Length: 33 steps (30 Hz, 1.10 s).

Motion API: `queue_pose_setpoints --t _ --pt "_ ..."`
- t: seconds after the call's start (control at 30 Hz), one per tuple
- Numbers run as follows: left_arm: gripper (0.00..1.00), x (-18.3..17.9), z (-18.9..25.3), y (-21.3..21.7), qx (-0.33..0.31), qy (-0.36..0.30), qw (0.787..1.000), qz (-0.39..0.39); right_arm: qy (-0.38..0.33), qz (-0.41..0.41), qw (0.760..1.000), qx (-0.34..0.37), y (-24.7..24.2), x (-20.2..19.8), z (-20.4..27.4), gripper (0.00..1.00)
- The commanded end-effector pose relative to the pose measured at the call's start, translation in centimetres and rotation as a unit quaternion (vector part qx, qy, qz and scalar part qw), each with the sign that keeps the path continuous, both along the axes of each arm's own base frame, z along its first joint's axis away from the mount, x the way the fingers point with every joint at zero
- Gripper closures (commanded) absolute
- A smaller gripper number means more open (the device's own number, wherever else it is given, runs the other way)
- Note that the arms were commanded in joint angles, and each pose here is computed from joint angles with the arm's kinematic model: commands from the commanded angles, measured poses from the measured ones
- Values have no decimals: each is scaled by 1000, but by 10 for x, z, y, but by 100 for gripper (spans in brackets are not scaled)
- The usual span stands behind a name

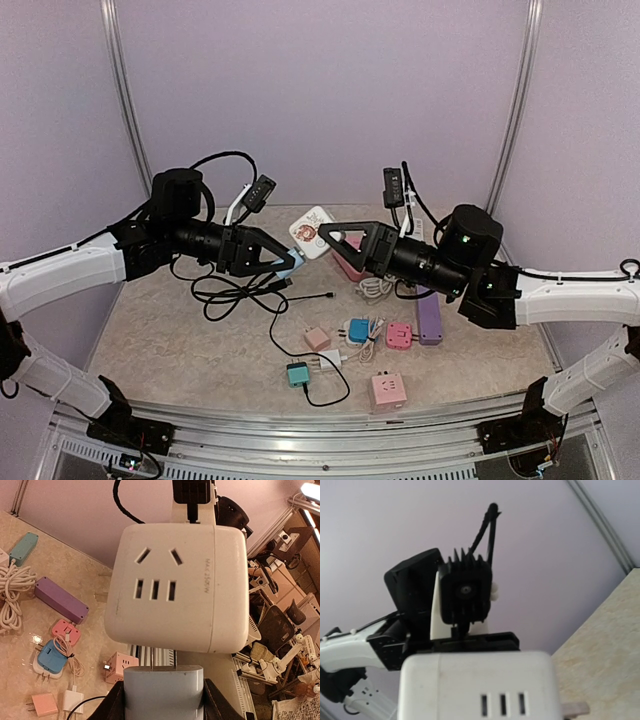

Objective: Pull the plug off the socket

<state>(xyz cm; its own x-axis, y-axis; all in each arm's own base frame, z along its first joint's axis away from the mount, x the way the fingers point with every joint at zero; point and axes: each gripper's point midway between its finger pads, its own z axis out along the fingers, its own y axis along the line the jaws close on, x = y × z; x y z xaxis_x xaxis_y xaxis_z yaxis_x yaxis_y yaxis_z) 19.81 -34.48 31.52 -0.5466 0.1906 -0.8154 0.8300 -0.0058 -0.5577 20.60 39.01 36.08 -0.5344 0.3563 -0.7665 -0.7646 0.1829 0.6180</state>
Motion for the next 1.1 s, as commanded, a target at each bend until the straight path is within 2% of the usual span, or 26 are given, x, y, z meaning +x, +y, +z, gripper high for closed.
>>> queue_pose_setpoints --t 0.0,0.37,0.77,1.07 --pt "100 13 15 10 -19 -32 999 30 -11 -72 997 -19 -14 15 11 100" --pt "100 13 16 11 -20 -32 999 31 -20 -75 996 -35 -6 14 7 100" --pt "100 18 15 12 -18 -28 999 38 -66 -108 987 -102 10 7 2 100" --pt "100 15 16 13 -21 -36 999 29 -54 -103 990 -78 0 6 12 100"
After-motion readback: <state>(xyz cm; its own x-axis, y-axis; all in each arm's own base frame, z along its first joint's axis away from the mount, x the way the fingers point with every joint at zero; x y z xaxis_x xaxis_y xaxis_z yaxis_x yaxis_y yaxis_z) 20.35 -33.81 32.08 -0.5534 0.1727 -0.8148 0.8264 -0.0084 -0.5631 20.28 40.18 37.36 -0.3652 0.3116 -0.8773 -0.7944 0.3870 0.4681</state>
